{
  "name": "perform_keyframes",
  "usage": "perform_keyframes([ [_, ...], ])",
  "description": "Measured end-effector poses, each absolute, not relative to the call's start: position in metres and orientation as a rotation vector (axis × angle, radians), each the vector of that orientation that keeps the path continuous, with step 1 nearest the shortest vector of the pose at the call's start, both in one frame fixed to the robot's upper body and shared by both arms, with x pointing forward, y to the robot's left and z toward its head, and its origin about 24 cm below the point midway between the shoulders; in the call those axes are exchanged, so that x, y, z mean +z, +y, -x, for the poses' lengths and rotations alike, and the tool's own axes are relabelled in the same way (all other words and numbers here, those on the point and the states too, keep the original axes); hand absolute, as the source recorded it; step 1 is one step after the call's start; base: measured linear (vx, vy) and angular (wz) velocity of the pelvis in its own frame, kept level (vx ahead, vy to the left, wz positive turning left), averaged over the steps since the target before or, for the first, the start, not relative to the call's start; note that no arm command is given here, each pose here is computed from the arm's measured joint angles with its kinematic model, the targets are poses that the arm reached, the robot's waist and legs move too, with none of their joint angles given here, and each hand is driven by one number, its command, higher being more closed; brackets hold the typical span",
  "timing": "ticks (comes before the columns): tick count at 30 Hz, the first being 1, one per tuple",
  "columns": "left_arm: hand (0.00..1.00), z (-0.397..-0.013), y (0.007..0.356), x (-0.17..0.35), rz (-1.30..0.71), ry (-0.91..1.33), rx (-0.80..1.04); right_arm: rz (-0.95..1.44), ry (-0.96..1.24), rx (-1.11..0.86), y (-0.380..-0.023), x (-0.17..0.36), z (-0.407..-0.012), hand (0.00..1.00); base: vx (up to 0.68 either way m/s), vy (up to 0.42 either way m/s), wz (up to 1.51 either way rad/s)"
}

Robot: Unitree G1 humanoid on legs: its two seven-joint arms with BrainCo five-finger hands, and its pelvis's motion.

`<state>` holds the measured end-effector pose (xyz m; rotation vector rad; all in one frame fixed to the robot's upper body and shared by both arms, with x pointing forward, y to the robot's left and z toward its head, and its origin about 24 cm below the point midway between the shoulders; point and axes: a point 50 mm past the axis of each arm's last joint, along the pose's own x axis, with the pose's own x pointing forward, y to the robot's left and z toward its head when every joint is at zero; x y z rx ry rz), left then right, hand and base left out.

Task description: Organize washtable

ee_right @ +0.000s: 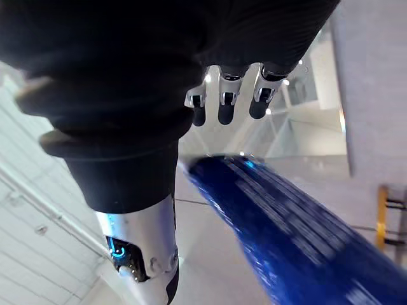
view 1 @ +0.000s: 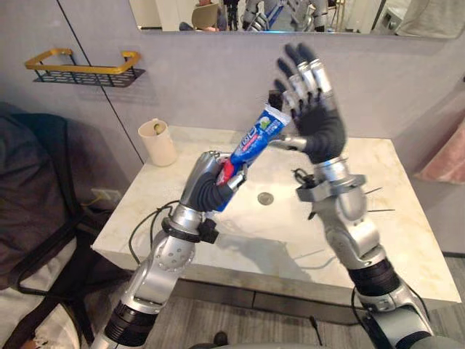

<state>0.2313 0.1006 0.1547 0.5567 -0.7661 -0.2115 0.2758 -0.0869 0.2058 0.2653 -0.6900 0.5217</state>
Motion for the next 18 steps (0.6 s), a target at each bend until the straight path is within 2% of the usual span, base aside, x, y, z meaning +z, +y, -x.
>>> perform_keyframes([
  [10, 1.00, -0.236, 0.095, 0.154, -0.550, -0.748, -0.183, -0.427, -0.511, 0.583, -0.061, 0.178, -0.284, 0.00, -0.06, -0.008, 0.05],
  [11, 1.00, -0.236, 0.094, 0.153, -0.559, -0.746, -0.183, -0.459, -0.488, 0.586, -0.060, 0.175, -0.285, 1.00, -0.07, -0.007, -0.02],
  [18, 1.00, -0.243, 0.088, 0.144, -0.597, -0.704, -0.222, -0.606, -0.340, 0.642, -0.053, 0.153, -0.287, 1.00, -0.04, -0.006, 0.00],
])
